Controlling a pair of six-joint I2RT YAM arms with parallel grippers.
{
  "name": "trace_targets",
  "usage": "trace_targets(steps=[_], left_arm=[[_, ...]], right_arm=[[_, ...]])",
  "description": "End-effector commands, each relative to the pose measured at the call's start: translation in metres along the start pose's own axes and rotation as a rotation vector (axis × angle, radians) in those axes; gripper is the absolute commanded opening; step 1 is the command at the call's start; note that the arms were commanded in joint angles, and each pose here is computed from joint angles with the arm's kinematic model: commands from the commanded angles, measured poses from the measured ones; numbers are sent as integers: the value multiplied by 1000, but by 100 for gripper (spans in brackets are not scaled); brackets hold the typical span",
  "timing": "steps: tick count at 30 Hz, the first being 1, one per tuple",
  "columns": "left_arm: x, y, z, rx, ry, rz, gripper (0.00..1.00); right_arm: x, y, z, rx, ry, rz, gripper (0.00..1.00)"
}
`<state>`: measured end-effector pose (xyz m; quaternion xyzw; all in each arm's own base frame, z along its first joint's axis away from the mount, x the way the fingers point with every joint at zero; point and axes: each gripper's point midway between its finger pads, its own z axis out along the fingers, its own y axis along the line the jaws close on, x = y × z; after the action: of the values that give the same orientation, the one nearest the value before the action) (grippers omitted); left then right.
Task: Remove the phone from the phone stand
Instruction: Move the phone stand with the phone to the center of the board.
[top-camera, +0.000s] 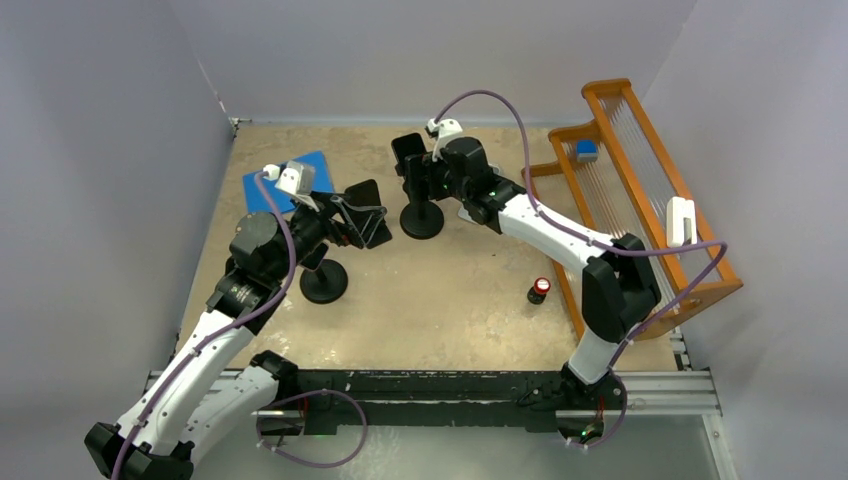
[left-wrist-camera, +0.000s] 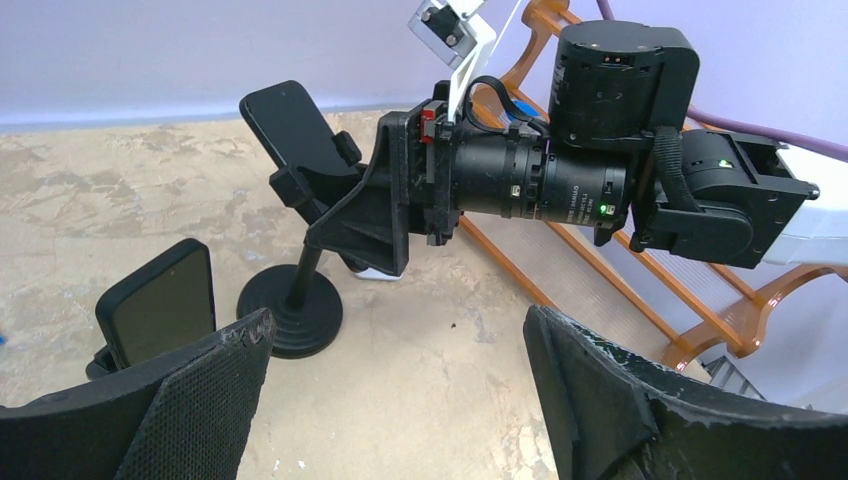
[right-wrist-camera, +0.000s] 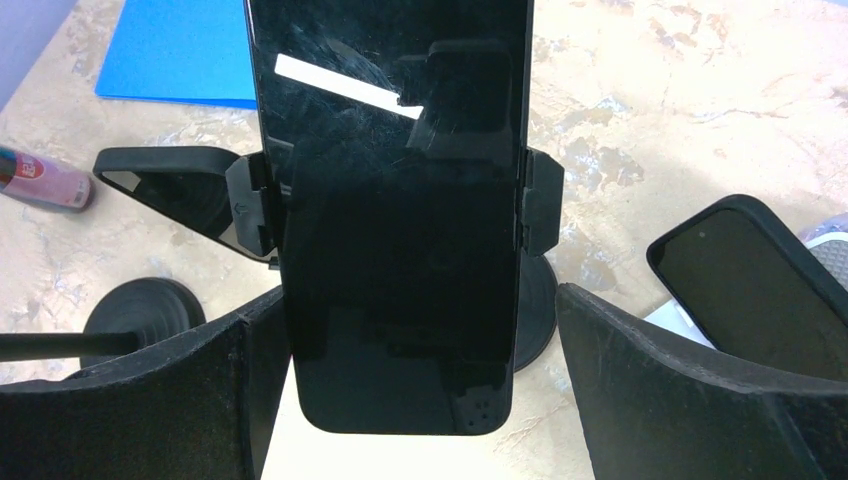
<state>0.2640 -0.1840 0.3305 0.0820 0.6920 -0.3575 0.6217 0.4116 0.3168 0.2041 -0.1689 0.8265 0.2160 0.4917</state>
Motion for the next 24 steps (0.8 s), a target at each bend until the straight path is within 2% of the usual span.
trace_targets(steps=[1, 7, 15, 24], left_arm=[[-1, -4, 1, 21, -13, -1, 93], [-2, -4, 1, 21, -14, -1, 93], [-2, -5, 0, 23, -15, 1, 93], [-1, -5, 1, 26, -10, -1, 93]], right_arm=[[-25, 7, -2, -13, -57, -19, 99], [-29, 8, -2, -18, -71, -24, 97], [-25, 6, 2, -8, -56, -43, 86], [-34, 8, -12, -9, -92, -45, 64]])
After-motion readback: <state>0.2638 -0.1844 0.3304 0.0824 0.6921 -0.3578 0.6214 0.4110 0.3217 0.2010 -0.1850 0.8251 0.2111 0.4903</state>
